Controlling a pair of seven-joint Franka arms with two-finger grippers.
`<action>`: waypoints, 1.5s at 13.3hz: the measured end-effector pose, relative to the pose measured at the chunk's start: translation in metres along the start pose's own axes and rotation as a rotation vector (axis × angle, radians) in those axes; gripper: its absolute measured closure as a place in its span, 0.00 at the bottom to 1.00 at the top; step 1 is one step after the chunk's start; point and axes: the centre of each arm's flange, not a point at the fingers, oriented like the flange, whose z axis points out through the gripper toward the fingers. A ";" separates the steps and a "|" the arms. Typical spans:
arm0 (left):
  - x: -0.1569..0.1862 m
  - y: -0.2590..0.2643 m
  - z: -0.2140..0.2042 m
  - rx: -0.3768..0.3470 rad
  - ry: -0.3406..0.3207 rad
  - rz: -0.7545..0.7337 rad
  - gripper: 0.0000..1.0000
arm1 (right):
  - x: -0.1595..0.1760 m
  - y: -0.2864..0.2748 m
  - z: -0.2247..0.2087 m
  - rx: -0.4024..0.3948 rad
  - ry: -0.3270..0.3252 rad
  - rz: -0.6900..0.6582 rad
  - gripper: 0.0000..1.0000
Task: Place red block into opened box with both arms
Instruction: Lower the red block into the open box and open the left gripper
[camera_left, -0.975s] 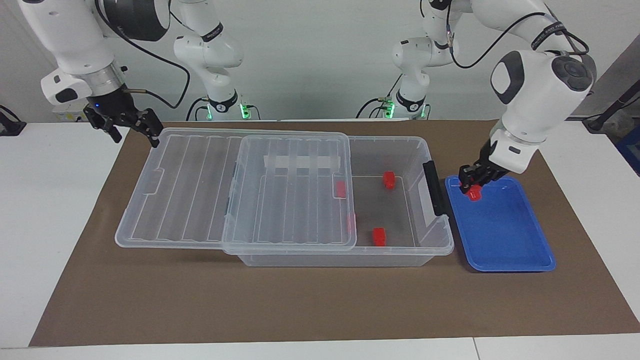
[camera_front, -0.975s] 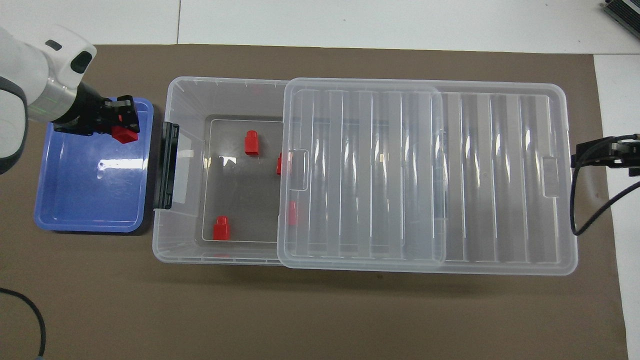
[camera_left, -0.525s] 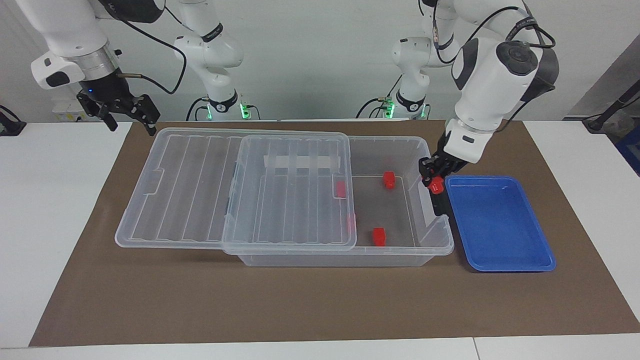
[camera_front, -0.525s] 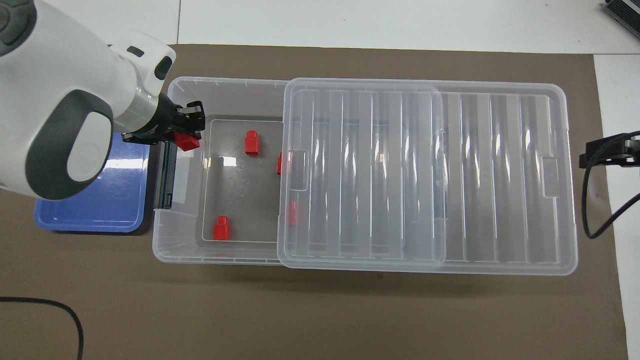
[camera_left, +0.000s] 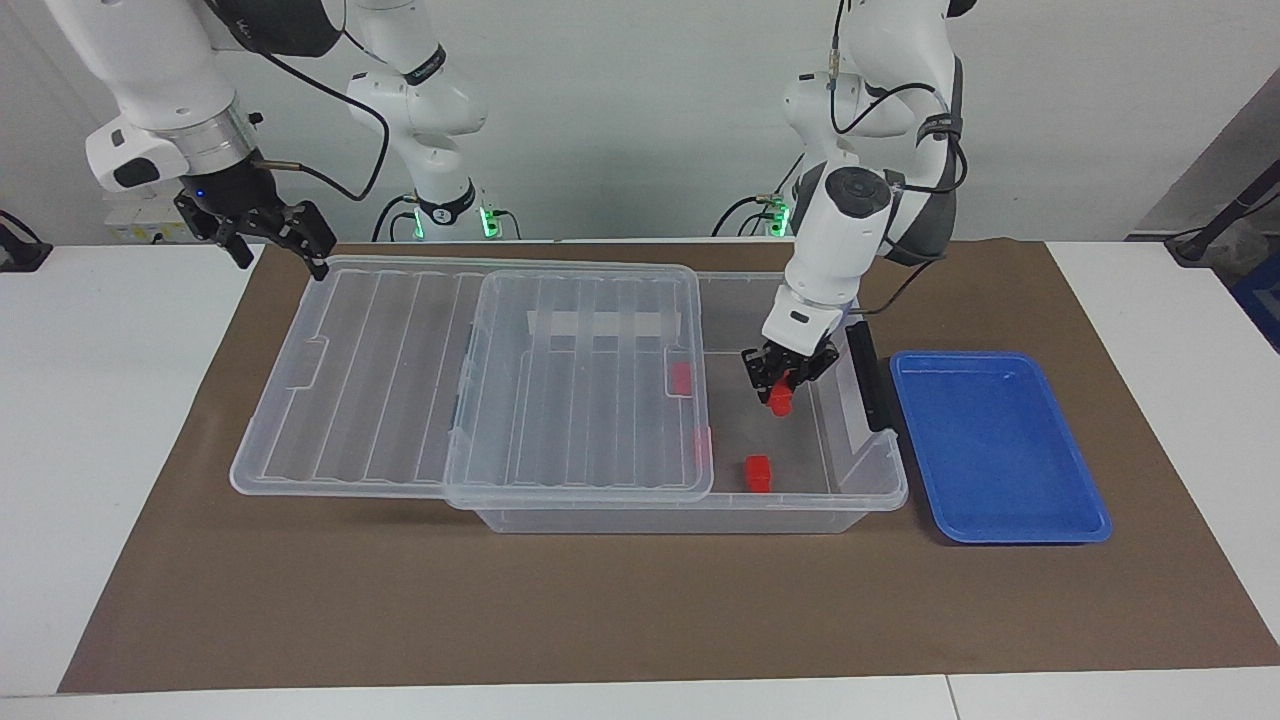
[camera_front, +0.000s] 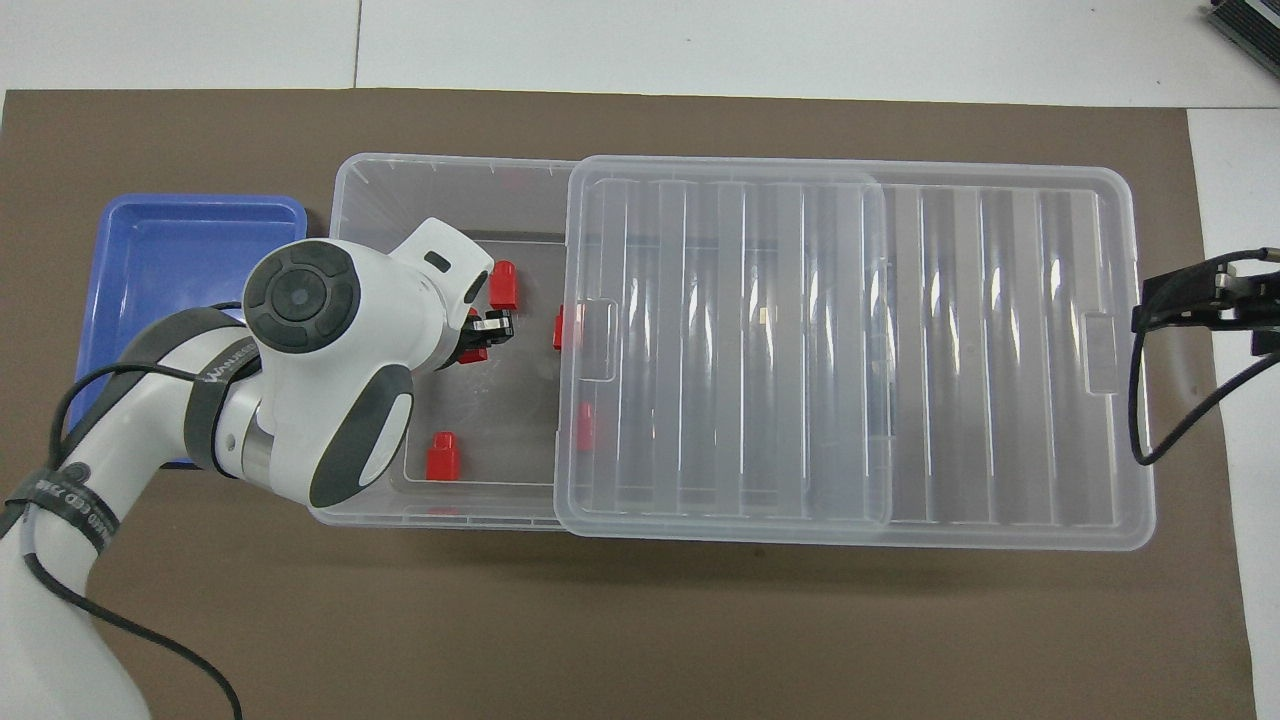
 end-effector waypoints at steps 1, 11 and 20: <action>-0.004 0.003 0.006 0.022 0.001 0.017 0.66 | 0.000 0.000 0.001 0.000 -0.003 0.000 0.00; 0.003 0.005 0.071 0.042 0.019 0.032 0.66 | 0.000 -0.001 0.008 -0.003 -0.015 -0.002 0.00; -0.002 0.001 0.090 0.054 0.018 0.051 0.66 | 0.004 0.000 0.010 0.003 0.015 0.002 0.16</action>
